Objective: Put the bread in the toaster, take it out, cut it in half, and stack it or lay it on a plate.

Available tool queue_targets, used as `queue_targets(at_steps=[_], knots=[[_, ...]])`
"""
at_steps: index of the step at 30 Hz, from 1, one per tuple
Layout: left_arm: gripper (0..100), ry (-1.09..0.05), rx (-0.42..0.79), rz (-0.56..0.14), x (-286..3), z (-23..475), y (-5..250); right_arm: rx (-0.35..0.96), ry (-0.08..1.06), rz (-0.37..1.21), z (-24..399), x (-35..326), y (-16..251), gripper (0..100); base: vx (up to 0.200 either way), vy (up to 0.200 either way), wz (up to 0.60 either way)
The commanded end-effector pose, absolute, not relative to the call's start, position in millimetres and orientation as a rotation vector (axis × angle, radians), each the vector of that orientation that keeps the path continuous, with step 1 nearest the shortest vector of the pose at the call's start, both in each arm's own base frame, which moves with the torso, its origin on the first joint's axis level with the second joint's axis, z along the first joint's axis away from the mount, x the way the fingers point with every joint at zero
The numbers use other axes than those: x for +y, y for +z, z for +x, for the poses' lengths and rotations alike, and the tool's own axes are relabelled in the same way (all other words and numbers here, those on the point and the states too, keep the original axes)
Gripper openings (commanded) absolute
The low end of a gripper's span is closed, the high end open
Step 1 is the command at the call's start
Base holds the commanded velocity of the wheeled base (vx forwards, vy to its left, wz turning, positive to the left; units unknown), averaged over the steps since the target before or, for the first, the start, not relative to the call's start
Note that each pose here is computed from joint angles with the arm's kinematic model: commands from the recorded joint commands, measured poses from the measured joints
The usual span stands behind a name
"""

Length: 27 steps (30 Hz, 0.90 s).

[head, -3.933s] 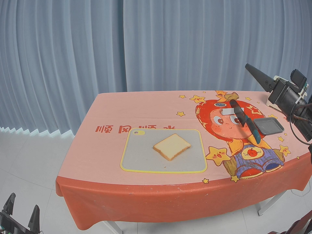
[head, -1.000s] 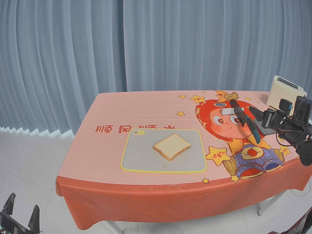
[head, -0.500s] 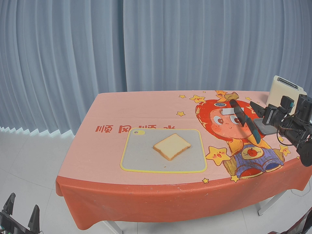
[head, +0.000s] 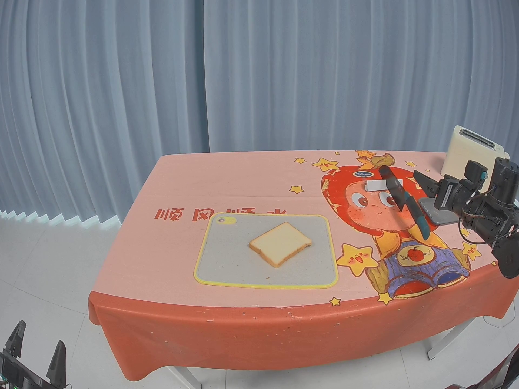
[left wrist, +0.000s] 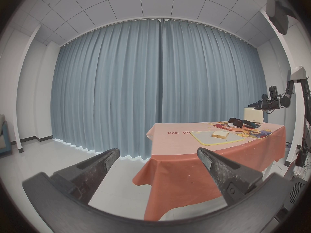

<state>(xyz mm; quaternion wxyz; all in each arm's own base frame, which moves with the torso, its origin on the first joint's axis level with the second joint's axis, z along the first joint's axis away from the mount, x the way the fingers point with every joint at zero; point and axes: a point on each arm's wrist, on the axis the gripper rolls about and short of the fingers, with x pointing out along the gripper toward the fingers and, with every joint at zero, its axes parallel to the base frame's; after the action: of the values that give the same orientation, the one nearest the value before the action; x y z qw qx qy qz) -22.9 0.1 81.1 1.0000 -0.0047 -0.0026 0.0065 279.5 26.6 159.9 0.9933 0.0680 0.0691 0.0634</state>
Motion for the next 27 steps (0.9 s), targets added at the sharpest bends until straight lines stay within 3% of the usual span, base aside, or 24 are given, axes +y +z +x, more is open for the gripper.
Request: queue_targets(at_steps=[1,27], knots=[[100,0.014,-0.005,-0.009,0.0,-22.8,76.0,0.141,0.132,0.134,279.1,28.1,158.9,100,0.000,0.000,0.00],[100,0.014,-0.005,-0.009,0.0,-22.8,76.0,0.151,0.089,0.115,269.3,28.8,155.9,100,0.000,0.000,0.00]])
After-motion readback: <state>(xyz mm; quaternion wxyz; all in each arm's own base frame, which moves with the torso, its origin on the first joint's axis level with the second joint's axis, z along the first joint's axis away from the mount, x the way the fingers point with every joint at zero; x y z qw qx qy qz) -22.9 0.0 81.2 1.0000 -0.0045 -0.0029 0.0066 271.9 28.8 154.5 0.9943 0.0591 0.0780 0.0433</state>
